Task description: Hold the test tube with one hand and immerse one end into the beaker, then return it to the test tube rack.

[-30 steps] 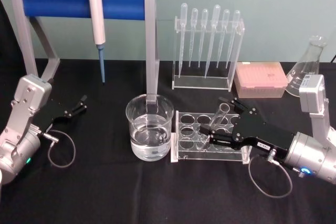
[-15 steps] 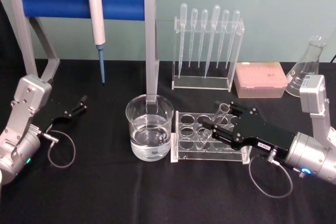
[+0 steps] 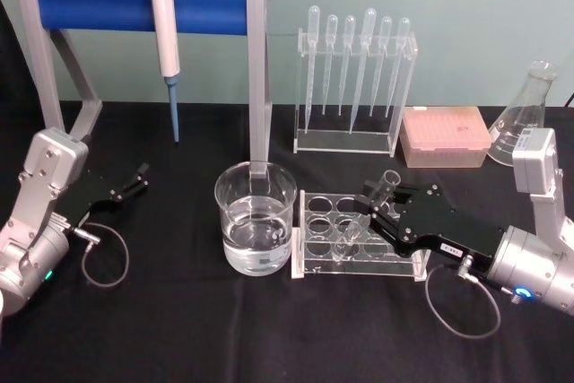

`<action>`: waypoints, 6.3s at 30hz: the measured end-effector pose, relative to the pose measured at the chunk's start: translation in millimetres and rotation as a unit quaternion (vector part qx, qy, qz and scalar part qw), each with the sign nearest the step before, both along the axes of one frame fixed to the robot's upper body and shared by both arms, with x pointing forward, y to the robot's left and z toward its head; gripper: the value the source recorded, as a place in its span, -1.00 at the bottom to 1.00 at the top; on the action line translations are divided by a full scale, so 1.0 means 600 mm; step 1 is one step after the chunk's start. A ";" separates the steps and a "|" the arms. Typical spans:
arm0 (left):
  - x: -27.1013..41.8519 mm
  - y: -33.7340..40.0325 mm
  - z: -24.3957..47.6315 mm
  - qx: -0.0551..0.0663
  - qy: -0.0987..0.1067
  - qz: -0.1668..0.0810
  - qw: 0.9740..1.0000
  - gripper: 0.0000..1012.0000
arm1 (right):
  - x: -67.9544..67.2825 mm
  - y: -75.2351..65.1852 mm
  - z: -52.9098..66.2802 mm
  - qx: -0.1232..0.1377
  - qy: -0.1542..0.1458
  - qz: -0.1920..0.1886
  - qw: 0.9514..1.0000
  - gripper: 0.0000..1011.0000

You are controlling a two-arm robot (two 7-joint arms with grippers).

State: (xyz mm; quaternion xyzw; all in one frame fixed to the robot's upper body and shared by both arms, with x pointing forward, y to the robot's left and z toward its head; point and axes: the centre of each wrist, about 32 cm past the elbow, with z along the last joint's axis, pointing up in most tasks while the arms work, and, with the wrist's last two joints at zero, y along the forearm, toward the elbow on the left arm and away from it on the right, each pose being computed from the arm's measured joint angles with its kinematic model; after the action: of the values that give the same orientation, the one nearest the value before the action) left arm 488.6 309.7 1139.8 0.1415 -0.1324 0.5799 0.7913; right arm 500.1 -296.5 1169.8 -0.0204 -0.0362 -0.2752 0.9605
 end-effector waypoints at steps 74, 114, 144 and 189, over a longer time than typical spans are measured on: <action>0.000 0.000 0.000 0.000 0.000 0.000 1.000 0.98 | 0.047 0.001 0.251 -0.075 -0.012 0.047 0.996 -0.55; 0.000 0.000 0.000 0.000 0.000 0.000 1.000 0.98 | 0.047 0.000 0.251 -0.075 -0.012 0.046 0.996 -0.55; 0.000 0.000 0.000 0.000 0.000 0.000 1.000 0.98 | 0.047 0.000 0.251 -0.075 -0.012 0.046 0.996 -0.55; 0.000 0.000 0.000 0.000 0.000 0.000 1.000 0.98 | 0.047 0.000 0.251 -0.075 -0.012 0.046 0.996 -0.55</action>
State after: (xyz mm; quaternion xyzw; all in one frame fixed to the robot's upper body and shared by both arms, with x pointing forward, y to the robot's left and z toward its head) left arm 488.6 309.7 1139.8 0.1415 -0.1325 0.5799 0.7913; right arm 528.2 -296.4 1320.4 -0.0872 -0.0691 -0.2275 0.9674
